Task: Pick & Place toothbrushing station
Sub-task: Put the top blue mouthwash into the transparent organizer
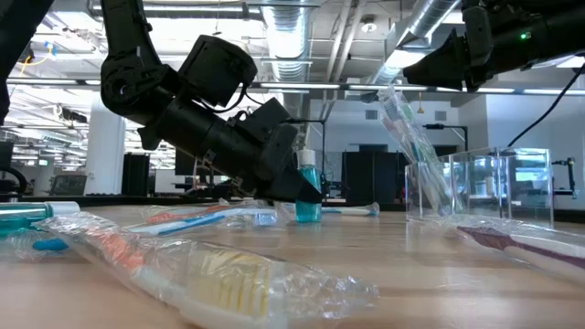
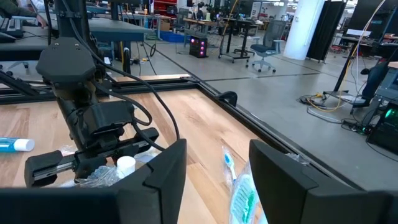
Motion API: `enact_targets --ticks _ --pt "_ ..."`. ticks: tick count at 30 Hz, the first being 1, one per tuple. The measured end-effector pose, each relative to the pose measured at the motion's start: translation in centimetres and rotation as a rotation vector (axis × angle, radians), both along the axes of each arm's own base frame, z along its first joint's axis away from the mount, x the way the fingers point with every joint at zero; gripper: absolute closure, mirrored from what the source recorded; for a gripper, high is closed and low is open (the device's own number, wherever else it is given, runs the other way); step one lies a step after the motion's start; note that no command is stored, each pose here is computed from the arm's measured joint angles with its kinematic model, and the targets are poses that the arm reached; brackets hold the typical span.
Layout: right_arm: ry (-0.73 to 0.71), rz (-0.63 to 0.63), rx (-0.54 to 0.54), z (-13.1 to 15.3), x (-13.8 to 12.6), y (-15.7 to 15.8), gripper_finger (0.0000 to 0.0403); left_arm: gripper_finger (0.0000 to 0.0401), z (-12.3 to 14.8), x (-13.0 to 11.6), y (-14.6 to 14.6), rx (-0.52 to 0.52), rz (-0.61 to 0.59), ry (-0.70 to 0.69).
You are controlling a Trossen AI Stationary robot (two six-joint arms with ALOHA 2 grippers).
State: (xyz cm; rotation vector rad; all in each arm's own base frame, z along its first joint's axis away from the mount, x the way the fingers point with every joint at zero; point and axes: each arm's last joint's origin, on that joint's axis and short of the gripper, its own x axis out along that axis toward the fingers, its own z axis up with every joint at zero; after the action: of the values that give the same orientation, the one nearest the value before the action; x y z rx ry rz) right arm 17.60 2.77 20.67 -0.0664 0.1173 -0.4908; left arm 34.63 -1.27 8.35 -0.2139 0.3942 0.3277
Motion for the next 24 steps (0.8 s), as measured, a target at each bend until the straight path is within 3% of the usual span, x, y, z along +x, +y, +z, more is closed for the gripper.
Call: enact_targets --ticks 9,14,24 --pt "-0.053 0.113 0.028 0.5 0.2 0.3 0.0246 0.0339 0.9 -0.3 -0.2 -0.005 -0.054 0.047" --pt "-0.12 0.235 0.072 1.1 0.3 0.7 0.0255 0.0339 3.9 -1.0 -0.5 -0.001 -0.065 0.059" --pt "-0.103 0.375 0.085 2.5 2.4 2.1 0.0274 0.0339 9.1 -2.1 -3.0 0.045 -0.135 -0.081"
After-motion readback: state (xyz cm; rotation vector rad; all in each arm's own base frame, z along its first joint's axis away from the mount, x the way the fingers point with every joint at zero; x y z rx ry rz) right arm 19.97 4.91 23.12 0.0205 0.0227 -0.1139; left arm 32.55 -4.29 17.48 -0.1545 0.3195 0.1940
